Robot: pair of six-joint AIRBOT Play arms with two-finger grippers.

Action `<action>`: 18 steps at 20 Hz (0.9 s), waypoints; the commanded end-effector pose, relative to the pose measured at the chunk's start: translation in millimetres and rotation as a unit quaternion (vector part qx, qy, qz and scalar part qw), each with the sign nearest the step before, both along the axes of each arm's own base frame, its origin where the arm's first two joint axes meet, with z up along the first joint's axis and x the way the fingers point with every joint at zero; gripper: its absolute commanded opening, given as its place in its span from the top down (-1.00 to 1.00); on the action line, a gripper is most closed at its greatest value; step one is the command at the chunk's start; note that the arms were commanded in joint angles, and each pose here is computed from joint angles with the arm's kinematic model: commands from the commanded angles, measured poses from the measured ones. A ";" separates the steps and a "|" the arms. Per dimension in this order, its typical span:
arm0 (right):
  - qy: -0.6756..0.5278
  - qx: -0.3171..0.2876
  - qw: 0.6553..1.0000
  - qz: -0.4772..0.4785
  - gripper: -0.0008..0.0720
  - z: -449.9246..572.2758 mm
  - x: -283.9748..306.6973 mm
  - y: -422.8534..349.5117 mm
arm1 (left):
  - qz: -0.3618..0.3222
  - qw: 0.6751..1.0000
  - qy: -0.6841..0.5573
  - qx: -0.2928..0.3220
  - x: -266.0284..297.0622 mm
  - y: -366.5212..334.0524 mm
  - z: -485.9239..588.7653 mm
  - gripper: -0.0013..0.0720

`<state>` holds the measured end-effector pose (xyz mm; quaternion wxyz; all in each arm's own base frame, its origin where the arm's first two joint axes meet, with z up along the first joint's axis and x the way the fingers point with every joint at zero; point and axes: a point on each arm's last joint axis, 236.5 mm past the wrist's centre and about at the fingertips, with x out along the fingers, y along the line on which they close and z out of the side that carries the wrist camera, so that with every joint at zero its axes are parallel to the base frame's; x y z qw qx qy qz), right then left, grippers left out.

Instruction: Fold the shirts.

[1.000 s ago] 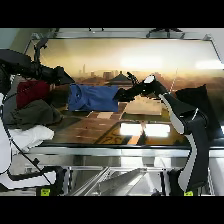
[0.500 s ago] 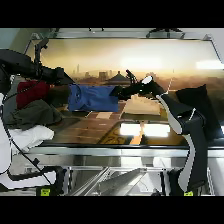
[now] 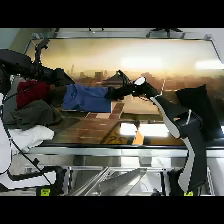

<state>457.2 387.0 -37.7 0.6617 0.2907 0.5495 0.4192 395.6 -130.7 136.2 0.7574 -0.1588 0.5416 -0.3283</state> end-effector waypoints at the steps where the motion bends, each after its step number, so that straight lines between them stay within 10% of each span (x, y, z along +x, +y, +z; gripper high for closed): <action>1: -0.075 0.010 0.997 -0.027 0.93 80.0 19.5 -24.8 | -0.008 1.000 0.005 0.001 -4.2 -0.1 -1.0 0.91; 10: -0.130 -0.066 0.919 -0.367 0.93 254.4 69.5 -336.0 | -0.015 1.000 0.014 0.001 -9.3 -0.6 -1.8 0.91; 18: -0.001 -0.257 0.805 -0.534 0.93 225.2 -66.3 -540.5 | -0.015 1.000 0.014 0.001 -9.6 -0.6 -1.7 0.91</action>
